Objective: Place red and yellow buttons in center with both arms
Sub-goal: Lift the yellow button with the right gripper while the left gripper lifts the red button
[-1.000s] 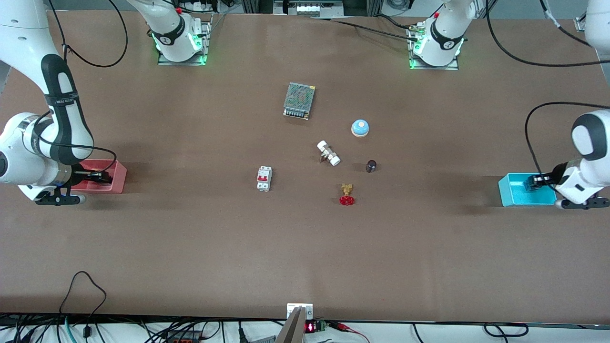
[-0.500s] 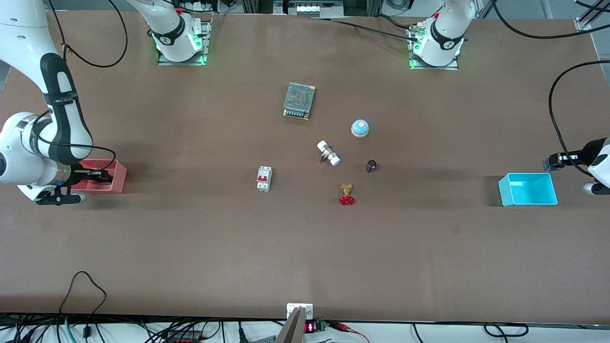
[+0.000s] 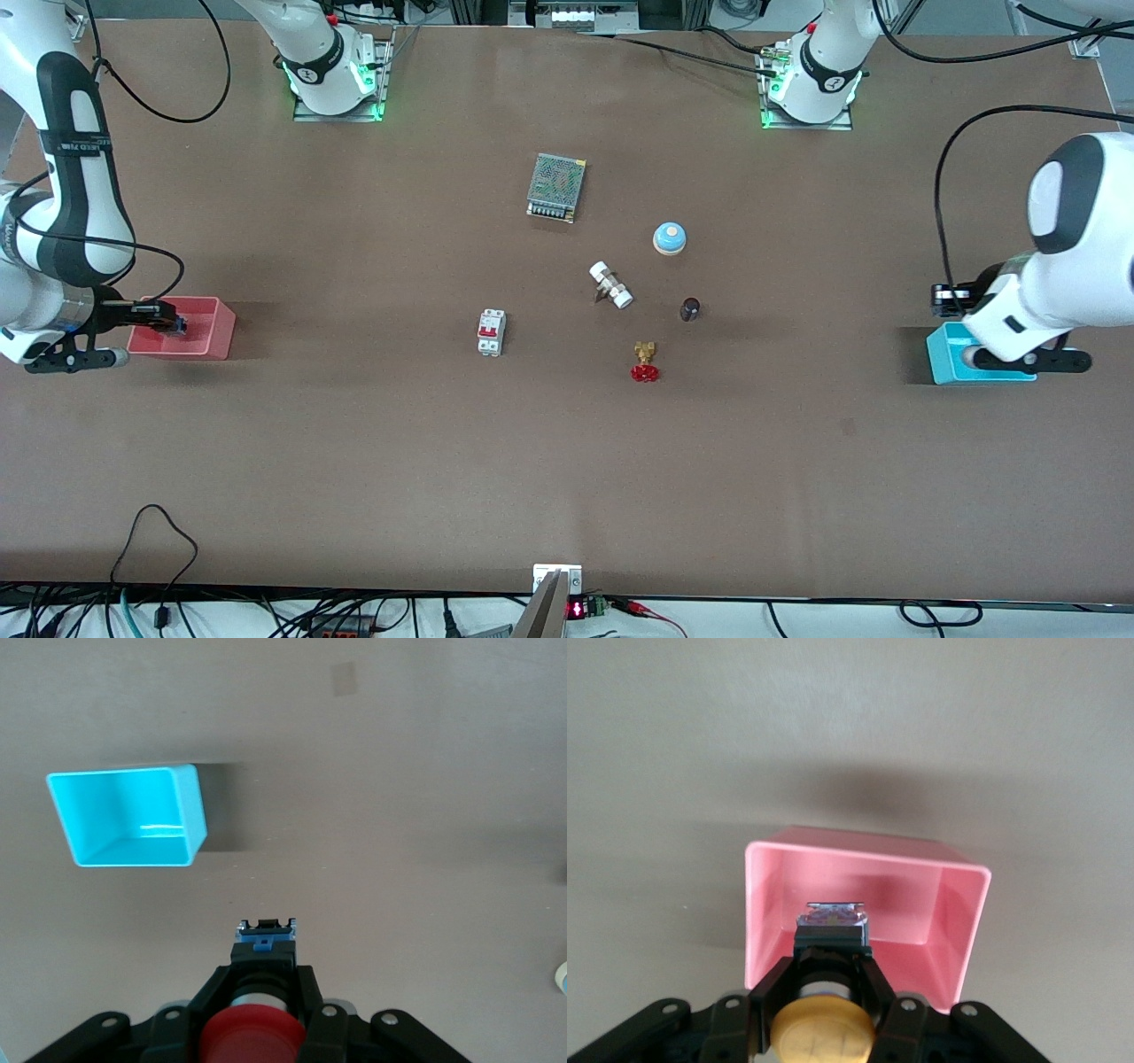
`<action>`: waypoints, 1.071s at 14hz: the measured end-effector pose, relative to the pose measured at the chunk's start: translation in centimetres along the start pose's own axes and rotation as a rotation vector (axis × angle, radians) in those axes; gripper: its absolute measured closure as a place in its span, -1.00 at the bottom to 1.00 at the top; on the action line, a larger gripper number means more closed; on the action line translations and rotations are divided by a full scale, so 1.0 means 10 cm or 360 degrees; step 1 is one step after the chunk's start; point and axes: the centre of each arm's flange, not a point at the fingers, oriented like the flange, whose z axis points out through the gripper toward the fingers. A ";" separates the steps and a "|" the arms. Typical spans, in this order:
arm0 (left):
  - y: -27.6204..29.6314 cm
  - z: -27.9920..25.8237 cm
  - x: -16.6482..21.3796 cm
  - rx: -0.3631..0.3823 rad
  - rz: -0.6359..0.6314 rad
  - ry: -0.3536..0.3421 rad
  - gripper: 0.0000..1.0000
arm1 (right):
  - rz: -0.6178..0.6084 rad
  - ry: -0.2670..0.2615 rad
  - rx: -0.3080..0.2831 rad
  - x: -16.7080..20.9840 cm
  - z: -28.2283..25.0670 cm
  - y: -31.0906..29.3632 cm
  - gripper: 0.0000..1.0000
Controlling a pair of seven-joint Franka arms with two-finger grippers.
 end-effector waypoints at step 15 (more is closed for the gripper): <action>1.94 1.62 0.61 -0.0178 -0.0109 0.0028 0.30 | -0.0157 0.0051 -0.0077 0.58 -0.58 -2.27 0.26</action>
